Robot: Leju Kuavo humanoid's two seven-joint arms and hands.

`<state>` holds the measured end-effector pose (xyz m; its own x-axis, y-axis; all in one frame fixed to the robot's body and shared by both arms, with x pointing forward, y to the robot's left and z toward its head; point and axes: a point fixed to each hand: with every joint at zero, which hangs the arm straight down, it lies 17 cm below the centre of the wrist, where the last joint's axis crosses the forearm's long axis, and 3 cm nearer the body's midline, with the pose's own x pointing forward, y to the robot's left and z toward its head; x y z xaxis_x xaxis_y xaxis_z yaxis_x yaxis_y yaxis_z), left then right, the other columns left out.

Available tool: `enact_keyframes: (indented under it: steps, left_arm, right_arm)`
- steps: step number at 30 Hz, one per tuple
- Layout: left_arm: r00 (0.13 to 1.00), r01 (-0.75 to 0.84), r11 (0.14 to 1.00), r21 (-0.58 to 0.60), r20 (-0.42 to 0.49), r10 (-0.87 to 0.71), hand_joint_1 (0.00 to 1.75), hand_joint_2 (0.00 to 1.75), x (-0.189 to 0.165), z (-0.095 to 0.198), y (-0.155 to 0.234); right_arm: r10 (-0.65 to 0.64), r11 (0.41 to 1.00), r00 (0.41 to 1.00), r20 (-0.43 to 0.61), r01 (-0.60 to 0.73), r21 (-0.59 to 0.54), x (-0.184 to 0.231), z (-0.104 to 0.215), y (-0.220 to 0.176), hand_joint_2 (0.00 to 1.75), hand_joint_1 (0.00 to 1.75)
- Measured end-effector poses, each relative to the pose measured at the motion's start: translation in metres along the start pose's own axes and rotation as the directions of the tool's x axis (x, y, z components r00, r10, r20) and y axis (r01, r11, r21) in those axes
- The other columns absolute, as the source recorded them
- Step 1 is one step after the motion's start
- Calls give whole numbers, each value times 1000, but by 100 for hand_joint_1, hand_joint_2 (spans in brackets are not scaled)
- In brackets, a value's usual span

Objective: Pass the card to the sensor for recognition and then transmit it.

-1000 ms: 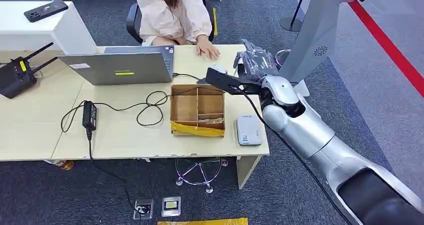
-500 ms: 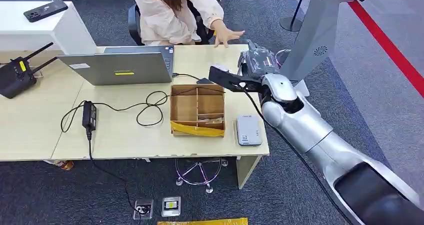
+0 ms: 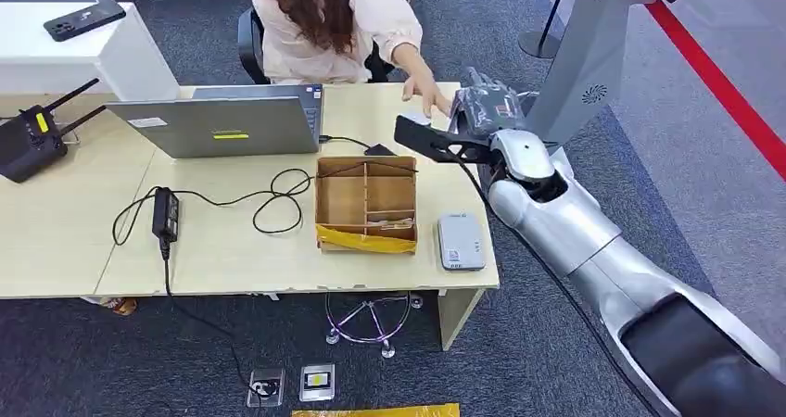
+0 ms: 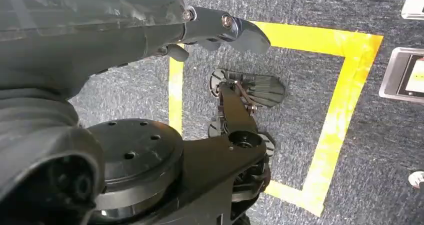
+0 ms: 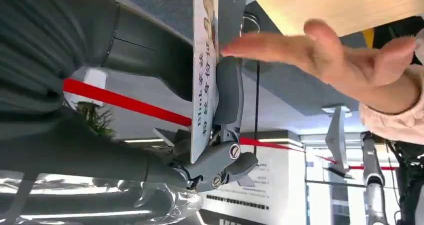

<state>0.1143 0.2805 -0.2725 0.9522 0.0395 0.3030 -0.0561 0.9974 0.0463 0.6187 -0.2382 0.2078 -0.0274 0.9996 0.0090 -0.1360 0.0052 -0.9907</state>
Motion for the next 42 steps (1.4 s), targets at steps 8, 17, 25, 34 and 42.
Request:
enact_keyframes:
  steps: [8,17,25,34,42]
  left_arm:
    - [1000,-1,1000,0,1,1,0,0,0,0,-1]
    - [1000,-10,1000,4,2,10,0,0,0,0,-3]
    - [1000,-21,1000,5,0,21,0,0,0,0,-2]
    - [1000,-22,1000,3,-1,22,0,0,0,0,-3]
    - [1000,-13,1000,1,-3,13,0,0,-1,0,-3]
  right_arm:
    - [0,1000,1000,-4,0,4,-1,0,1,175,175]
    - [-10,1000,1000,3,10,3,-2,-2,1,175,175]
    - [-13,1000,1000,-3,13,3,-7,-3,3,175,175]
    - [-30,999,999,-10,30,-28,-12,-5,0,0,0]
    - [-44,998,999,-17,43,-48,-17,-5,-1,0,0]
